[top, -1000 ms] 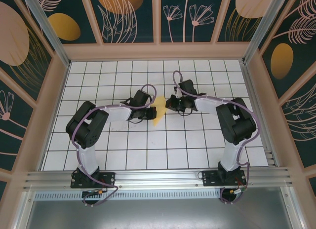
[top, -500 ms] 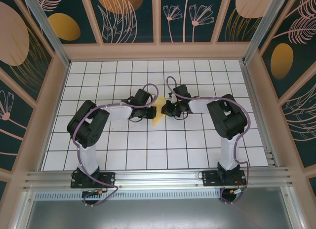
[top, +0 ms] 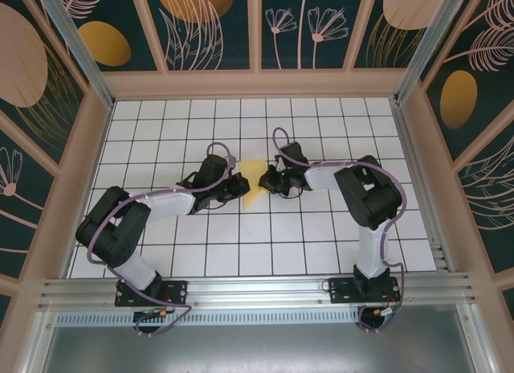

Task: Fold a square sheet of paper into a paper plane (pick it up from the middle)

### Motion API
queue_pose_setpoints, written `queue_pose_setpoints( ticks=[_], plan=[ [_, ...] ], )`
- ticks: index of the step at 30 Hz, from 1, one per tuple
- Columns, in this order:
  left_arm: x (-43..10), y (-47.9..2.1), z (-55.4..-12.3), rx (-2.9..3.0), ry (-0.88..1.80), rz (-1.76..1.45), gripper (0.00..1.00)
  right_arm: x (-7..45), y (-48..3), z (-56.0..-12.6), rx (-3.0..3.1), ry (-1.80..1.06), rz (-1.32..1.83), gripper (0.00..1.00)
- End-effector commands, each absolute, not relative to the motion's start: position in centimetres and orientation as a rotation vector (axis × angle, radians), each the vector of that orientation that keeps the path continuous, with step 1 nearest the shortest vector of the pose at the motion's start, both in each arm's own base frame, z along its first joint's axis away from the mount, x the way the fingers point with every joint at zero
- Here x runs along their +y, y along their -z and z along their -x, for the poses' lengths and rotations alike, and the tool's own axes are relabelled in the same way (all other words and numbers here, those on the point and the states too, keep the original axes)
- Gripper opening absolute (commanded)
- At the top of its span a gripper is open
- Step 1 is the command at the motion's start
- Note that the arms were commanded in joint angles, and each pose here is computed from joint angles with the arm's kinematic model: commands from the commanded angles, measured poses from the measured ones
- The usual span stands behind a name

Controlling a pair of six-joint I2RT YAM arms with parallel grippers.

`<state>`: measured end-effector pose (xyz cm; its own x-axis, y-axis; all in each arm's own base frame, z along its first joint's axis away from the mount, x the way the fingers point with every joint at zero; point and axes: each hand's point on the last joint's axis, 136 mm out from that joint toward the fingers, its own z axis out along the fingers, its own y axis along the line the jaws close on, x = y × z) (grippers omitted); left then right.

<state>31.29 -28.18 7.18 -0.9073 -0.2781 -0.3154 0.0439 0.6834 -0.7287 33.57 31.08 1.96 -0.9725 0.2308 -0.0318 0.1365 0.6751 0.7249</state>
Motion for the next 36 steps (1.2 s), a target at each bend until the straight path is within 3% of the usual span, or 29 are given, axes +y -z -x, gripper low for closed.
queue_pose_setpoints(
  ticks=[1,22,27,36],
  plan=[
    [-29.1,-8.1,-30.9,2.453,1.257,0.29,0.0,31.1,-1.9,-32.9,2.78,-1.18,-0.39,0.01],
    [-25.8,1.3,-28.2,2.737,0.947,0.449,0.0,31.7,-3.9,-33.4,2.714,-1.207,-0.247,0.01],
    [-25.2,1.6,-27.9,2.743,0.918,0.461,0.0,32.8,-6.4,-32.5,2.631,-1.256,-0.03,0.03],
    [-25.1,1.7,-27.9,2.746,0.906,0.465,0.0,33.5,-3.6,-30.3,2.732,-1.229,-0.01,0.01]
  ],
)
